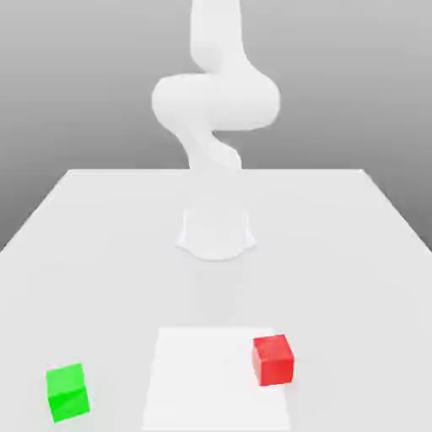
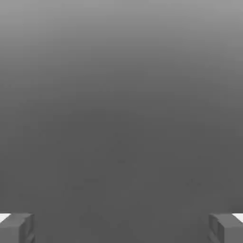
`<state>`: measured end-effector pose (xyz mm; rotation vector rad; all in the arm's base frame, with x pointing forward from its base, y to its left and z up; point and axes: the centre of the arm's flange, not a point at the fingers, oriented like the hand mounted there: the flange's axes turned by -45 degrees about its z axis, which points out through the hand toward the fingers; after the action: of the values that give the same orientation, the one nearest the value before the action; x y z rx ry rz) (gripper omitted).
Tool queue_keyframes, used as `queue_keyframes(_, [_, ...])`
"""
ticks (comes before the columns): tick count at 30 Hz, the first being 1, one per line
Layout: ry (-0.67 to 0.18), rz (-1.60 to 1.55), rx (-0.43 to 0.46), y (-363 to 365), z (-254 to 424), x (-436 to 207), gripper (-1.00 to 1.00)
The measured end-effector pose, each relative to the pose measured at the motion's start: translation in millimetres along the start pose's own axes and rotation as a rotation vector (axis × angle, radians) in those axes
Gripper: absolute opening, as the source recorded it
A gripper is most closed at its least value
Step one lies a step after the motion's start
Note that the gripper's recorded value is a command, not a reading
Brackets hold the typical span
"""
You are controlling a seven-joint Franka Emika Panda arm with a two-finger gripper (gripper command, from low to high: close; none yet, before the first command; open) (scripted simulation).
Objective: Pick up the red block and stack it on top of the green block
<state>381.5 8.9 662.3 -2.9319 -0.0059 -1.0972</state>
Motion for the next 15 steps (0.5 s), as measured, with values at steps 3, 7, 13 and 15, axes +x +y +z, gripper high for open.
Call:
queue_keyframes(3, [-0.107,-0.019,0.013,-12,73,-17,0.00])
queue_keyframes(7, [-0.242,-0.045,0.026,-28,158,-53,0.00])
queue_keyframes(13, [-0.444,-0.088,0.040,-51,264,-136,0.00])
queue_keyframes(15, [-0.511,-0.103,0.043,-58,292,-169,0.00])
